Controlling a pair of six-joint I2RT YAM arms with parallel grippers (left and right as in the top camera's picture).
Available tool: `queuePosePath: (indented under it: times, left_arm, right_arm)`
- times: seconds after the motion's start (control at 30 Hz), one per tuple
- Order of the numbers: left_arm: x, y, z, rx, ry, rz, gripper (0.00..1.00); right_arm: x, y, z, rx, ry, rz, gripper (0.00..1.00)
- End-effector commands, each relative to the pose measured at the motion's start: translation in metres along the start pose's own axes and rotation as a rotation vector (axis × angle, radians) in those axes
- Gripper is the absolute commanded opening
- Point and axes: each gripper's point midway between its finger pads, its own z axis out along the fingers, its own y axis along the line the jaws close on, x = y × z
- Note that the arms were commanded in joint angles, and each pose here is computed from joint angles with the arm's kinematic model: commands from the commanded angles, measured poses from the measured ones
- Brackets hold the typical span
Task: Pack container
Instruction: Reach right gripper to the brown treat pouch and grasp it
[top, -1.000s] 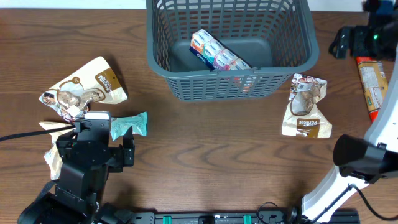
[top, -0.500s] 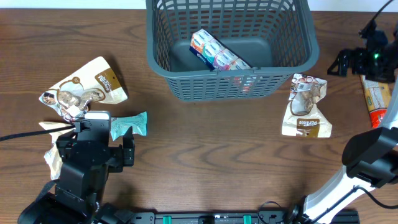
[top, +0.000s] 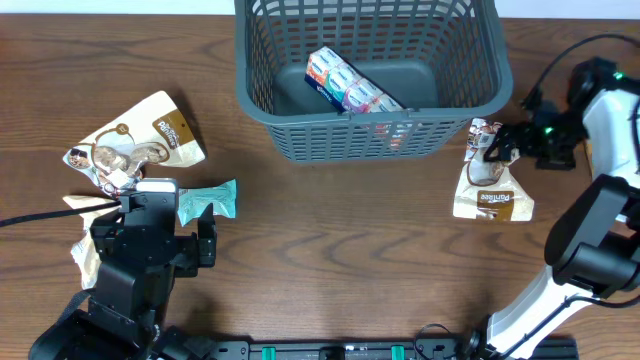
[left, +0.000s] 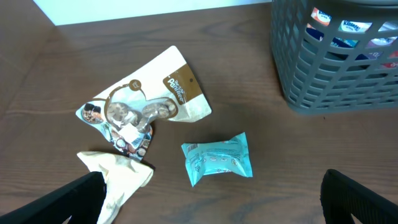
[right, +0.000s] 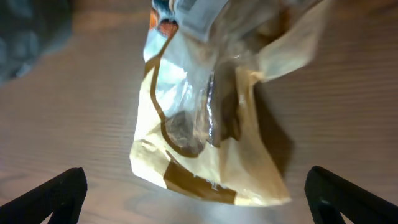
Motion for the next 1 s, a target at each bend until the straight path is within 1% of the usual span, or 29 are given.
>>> queuePosePath:
  times: [0.0,0.27,0.67,0.7,0.8,0.97]
  left_arm:
    - [-0.004,0.003,-0.003,-0.009,-0.013,-0.006,0.99]
    - [-0.004,0.003,-0.003,-0.009,-0.013,-0.006,0.99]
    - [-0.004,0.003,-0.003,-0.009,-0.013,-0.006,0.99]
    - [-0.004,0.003,-0.003,-0.009,-0.013,-0.006,0.99]
    - [-0.004,0.003,-0.003,-0.009,-0.013,-0.006,0.98]
    - [-0.004,0.003,-0.003,-0.009,-0.013,-0.006,0.99]
  right_arm:
    - [0.008,-0.001,0.017,0.004,0.029,-0.024,0.99]
    - [0.010,-0.010,0.028,0.050,0.032,-0.023,0.99]
    - [0.014,-0.012,0.048,0.049,0.019,-0.020,0.99]
    - [0.014,-0.012,0.051,0.049,0.019,-0.017,0.98]
    - [0.016,-0.012,0.056,0.049,0.018,0.004,0.88]
    - [0.021,-0.012,0.064,0.047,0.025,0.007,0.91]
